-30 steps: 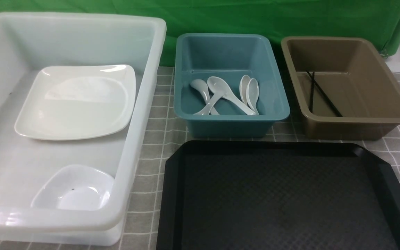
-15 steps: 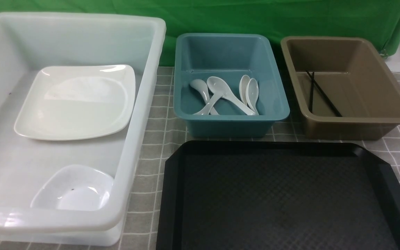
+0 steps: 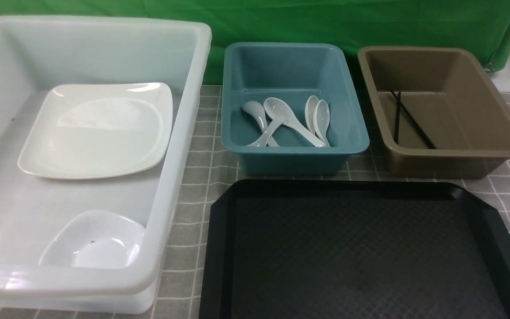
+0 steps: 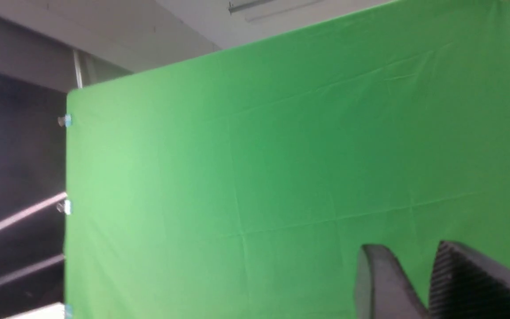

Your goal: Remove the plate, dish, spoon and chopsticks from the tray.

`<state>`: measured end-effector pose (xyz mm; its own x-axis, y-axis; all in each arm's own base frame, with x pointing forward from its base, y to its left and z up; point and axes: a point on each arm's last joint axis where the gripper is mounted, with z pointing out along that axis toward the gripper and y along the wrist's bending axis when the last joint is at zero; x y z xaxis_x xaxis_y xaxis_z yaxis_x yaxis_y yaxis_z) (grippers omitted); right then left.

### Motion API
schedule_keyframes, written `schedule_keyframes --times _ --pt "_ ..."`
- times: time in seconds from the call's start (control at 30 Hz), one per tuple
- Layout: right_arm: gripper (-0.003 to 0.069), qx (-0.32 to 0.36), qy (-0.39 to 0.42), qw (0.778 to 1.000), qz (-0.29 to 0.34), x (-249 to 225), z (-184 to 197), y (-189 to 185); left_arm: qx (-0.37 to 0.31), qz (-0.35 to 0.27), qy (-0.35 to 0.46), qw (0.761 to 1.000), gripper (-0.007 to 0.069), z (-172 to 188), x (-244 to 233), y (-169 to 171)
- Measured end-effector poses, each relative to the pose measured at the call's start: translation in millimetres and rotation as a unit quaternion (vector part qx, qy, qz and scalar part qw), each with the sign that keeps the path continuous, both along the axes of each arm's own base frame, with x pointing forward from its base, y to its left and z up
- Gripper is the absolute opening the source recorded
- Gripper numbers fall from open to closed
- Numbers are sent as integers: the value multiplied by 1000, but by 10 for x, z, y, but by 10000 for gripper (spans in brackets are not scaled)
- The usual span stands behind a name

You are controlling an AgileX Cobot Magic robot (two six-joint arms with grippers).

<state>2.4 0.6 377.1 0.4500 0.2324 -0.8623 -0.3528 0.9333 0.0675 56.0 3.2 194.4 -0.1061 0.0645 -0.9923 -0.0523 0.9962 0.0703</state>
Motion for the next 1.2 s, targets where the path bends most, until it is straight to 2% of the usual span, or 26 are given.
schedule_keyframes --times 0.07,0.17,0.23,0.43,0.5,0.57,0.63,0.87,1.2 --pt "217 -24 14 1000 -13 14 -35 1 0 0 0 1000 1 0 0 0" --pt "221 -97 106 989 -37 95 -234 9 0 0 0 1000 1 0 0 0" --pt "225 -146 182 971 -50 168 -472 19 0 0 0 1000 1 0 0 0" --pt "235 -219 284 928 -105 407 -1163 40 0 0 -1 1000 1 1 0 0" --pt "235 -221 303 919 -119 472 -1385 37 0 0 -1 1000 1 1 0 0" --pt "235 -206 334 910 -132 549 -1792 28 0 0 -1 1000 1 1 0 0" --pt "235 -182 372 900 -141 543 -1954 6 0 0 -2 1000 1 1 1 0" --pt "237 -142 381 897 -175 506 -2003 -40 1 0 -5 1000 1 8 1 0" --pt "237 -135 383 897 -175 505 -2004 -40 1 0 -7 1000 1 11 2 1"
